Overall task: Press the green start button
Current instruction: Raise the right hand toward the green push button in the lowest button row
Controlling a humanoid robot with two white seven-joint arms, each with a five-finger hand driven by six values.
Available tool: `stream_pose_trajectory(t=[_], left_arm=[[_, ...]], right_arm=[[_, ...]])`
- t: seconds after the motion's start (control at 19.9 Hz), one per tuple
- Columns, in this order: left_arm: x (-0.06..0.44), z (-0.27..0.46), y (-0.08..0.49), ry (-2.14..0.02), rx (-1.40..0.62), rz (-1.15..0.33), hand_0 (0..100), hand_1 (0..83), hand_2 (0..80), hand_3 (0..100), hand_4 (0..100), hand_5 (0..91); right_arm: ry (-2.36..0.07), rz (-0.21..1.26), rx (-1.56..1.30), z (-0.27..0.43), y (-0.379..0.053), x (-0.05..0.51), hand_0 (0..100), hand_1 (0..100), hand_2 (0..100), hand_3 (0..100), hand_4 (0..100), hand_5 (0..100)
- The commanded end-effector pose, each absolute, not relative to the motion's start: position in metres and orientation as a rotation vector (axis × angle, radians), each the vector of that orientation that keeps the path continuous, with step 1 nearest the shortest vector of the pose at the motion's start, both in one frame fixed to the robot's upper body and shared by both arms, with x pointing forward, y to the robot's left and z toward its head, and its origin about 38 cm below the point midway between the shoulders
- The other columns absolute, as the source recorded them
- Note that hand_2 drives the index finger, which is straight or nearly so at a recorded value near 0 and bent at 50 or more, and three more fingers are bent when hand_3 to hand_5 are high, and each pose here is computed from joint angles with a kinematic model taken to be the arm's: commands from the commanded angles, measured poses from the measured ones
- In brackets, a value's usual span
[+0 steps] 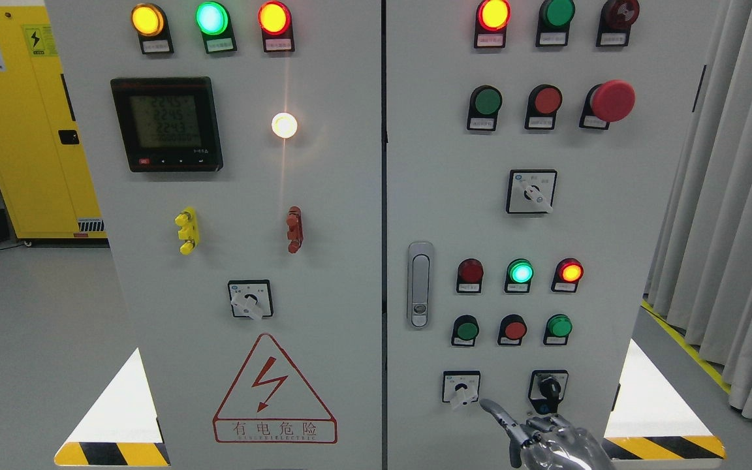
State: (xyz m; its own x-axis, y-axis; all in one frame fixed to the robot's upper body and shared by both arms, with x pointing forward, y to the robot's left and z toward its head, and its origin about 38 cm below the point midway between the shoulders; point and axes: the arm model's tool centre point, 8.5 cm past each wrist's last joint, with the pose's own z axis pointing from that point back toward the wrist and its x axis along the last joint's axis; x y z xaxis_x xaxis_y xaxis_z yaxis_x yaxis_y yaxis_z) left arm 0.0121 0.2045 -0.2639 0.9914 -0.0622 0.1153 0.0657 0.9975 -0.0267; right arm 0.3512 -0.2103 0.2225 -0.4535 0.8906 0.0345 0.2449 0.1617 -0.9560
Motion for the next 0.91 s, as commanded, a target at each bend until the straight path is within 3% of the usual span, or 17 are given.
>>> stream_pose_trajectory(t=[0.0, 0.86], left_arm=[[0.018, -0.264, 0.202, -0.138, -0.037, -0.062, 12, 55.6, 0.0, 0, 0, 0.0], [0.018, -0.264, 0.202, -0.136, -0.037, -0.063, 12, 55.6, 0.0, 0, 0, 0.0]], right_arm=[[-1.809, 1.319, -1.091, 0.229, -0.209, 0.378, 25, 61, 0, 70, 67, 49], [-1.798, 1.347, -1.1, 0.244, -0.206, 0.401, 24, 61, 0, 69, 66, 45]])
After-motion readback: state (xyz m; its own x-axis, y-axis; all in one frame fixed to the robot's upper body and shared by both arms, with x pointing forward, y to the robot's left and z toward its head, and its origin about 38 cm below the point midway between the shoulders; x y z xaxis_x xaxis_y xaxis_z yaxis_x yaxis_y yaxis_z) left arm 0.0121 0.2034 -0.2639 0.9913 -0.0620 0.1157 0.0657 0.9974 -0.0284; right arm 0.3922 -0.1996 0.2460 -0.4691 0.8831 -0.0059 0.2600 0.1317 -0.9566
